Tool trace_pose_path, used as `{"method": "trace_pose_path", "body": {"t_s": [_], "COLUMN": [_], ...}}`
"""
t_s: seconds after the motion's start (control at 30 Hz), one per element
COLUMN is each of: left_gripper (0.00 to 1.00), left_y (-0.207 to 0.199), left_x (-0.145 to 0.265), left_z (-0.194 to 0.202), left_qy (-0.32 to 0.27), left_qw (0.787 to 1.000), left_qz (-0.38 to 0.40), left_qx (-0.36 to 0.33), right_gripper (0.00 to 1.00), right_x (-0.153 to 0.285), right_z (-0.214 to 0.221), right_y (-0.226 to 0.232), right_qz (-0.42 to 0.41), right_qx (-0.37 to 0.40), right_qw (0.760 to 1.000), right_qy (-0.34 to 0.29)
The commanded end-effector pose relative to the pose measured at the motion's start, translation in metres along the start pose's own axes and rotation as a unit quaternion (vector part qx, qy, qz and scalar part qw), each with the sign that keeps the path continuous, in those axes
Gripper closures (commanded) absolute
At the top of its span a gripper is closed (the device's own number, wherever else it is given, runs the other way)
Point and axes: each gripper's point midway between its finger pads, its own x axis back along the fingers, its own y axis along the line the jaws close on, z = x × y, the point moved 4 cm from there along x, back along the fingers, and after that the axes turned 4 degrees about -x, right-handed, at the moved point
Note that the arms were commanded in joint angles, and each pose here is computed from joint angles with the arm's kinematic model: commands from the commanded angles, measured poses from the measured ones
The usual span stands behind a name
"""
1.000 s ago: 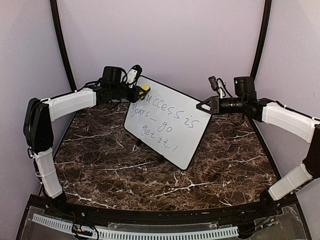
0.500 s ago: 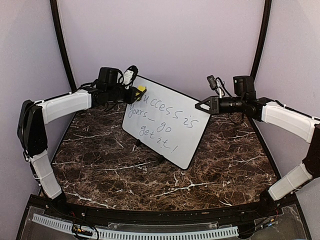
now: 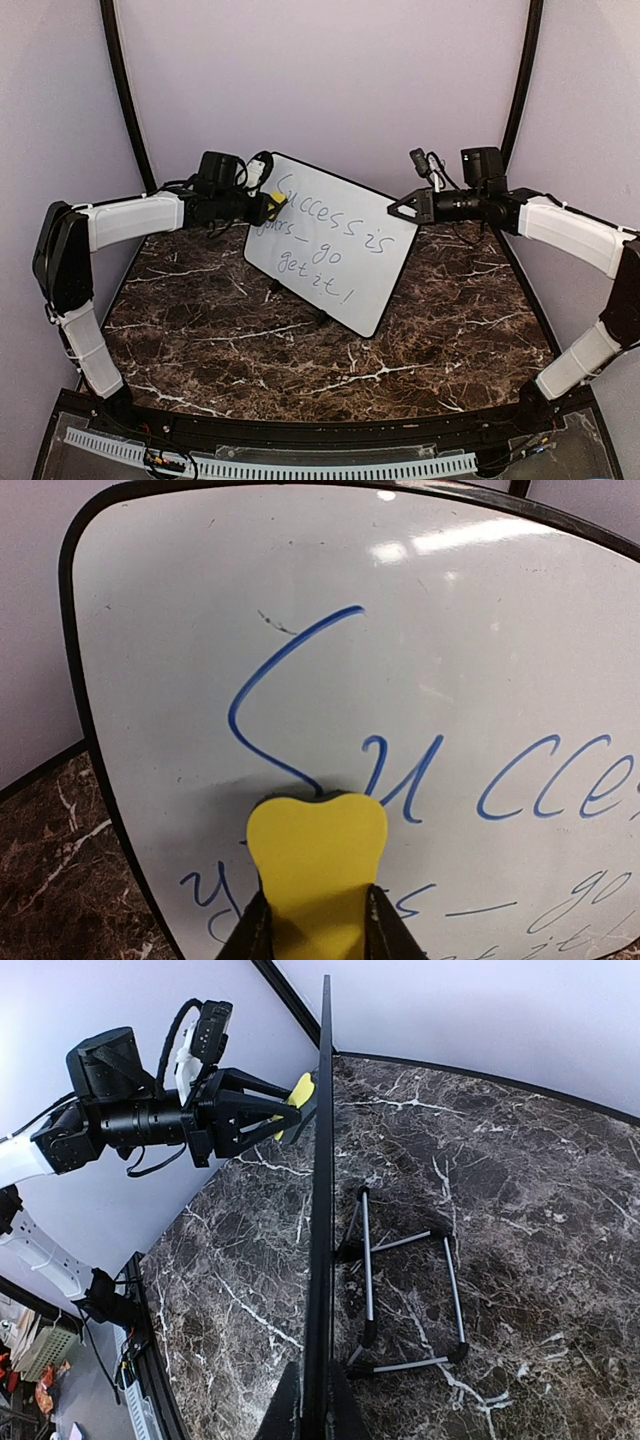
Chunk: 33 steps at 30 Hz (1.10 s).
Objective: Erase the whiteboard
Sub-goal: Erase the center of the whiteboard.
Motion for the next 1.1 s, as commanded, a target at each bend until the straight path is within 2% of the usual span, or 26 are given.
{"method": "trace_pose_path", "body": {"t_s": [0.0,0.2,0.4,0.53,0.77,1.07], "left_gripper": [0.75,0.75,0.74,0.74,0.75,0.75], "left_y": [-0.004,-0.001,0.003,0.006,0.007,0.0], "left_x": [0.023,0.029,0.028,0.019,0.022,0.062], "left_z": [-0.035,-0.072,-0.092,-0.087,-0.05,-0.046], "left_qy": [-0.052,-0.102,-0.129,-0.111,-0.058,-0.076], "left_qw": [0.999,0.994,0.99,0.991,0.997,0.997], "left_qz": [0.0,-0.009,-0.023,-0.028,-0.036,-0.026], "left_qx": [-0.012,-0.034,-0.061,-0.066,-0.032,0.009], "right_gripper": [1.0,1.0,1.0,1.0,1.0,1.0], "right_x": [-0.006,-0.009,-0.012,-0.013,-0.008,0.004], "right_z": [-0.002,0.003,-0.001,-0.006,-0.014,-0.026], "right_y": [0.039,0.034,0.034,0.034,0.038,0.034], "right_qz": [-0.09,-0.086,-0.084,-0.081,-0.068,-0.036], "right_qx": [0.037,0.033,0.027,0.024,0.028,0.025], "right_qw": [0.995,0.995,0.996,0.996,0.997,0.999], "right_qy": [0.019,0.026,0.031,0.03,0.028,0.021]}}
